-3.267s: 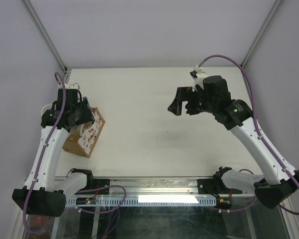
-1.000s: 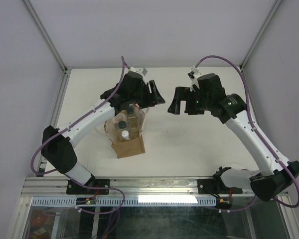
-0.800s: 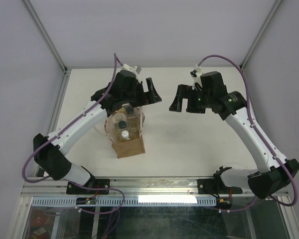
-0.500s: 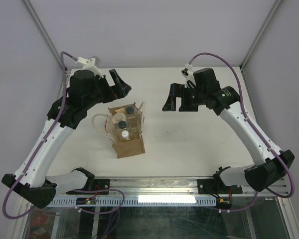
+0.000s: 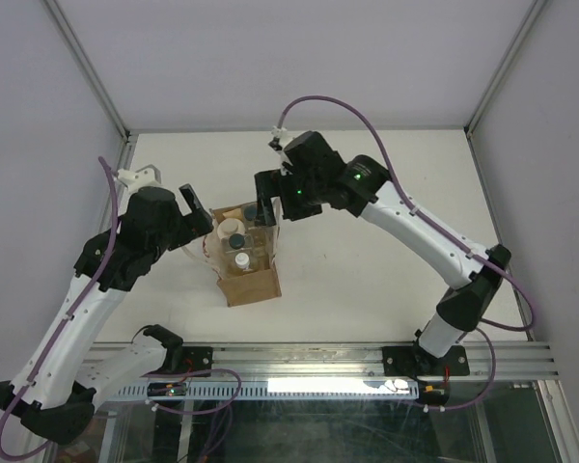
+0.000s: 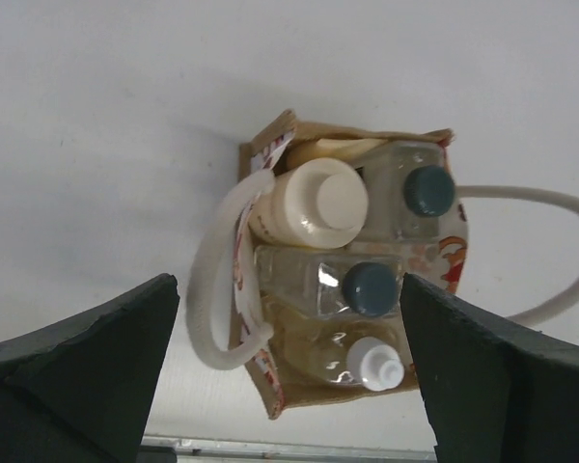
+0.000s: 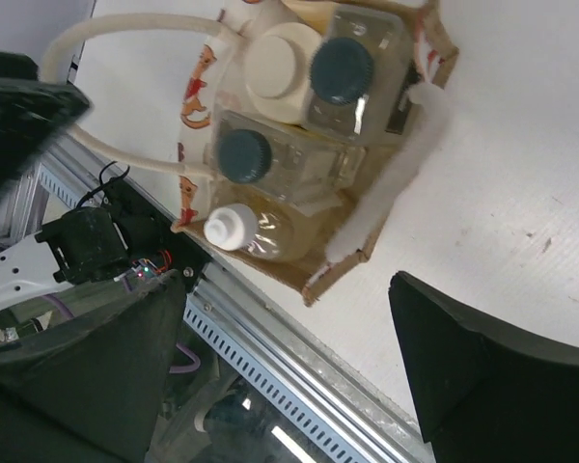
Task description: Take the personal care products out of the canvas bag
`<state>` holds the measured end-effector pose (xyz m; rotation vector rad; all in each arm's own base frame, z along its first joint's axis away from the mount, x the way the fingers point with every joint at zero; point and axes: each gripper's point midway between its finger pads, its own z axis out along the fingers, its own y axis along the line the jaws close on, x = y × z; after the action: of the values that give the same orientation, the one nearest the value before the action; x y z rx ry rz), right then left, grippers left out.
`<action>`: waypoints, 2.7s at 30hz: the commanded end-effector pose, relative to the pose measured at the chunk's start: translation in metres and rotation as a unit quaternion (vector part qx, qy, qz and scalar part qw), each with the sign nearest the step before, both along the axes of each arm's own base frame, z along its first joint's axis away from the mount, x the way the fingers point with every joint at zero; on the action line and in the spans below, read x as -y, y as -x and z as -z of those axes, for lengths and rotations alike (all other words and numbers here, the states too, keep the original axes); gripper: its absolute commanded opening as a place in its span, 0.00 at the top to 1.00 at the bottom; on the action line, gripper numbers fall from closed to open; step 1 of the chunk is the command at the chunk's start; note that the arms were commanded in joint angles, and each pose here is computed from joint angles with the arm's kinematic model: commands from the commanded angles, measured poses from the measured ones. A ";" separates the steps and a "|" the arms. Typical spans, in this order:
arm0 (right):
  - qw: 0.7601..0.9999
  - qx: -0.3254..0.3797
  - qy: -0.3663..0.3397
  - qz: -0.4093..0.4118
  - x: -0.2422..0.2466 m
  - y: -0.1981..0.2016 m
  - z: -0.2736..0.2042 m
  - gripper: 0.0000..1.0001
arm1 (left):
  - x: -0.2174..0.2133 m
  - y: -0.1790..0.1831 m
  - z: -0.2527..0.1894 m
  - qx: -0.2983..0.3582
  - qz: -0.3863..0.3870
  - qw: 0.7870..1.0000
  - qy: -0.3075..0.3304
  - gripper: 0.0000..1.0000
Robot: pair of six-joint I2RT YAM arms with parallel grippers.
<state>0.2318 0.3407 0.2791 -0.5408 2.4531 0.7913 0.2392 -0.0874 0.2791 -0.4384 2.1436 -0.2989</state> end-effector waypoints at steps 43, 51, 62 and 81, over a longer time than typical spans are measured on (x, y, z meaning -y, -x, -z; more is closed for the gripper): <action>0.967 0.095 0.218 0.096 -0.077 -0.083 0.118 0.44 | 0.014 0.017 0.062 -0.034 0.034 0.998 0.037 0.81; 0.972 0.093 0.199 0.088 -0.085 -0.082 0.103 0.71 | 0.014 0.015 0.058 -0.030 0.038 0.998 0.032 0.82; 0.979 0.183 0.047 0.076 -0.080 -0.073 -0.041 1.00 | 0.018 0.009 0.059 -0.037 0.029 0.998 0.040 0.84; 0.951 0.039 -0.291 0.095 0.011 -0.063 -0.198 1.00 | 0.034 0.000 0.054 -0.053 0.020 0.995 0.083 0.85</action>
<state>0.3085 0.3426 0.3869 -0.2024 2.2384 0.8894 0.2262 -0.1084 0.1981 -0.4987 2.3125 -0.3811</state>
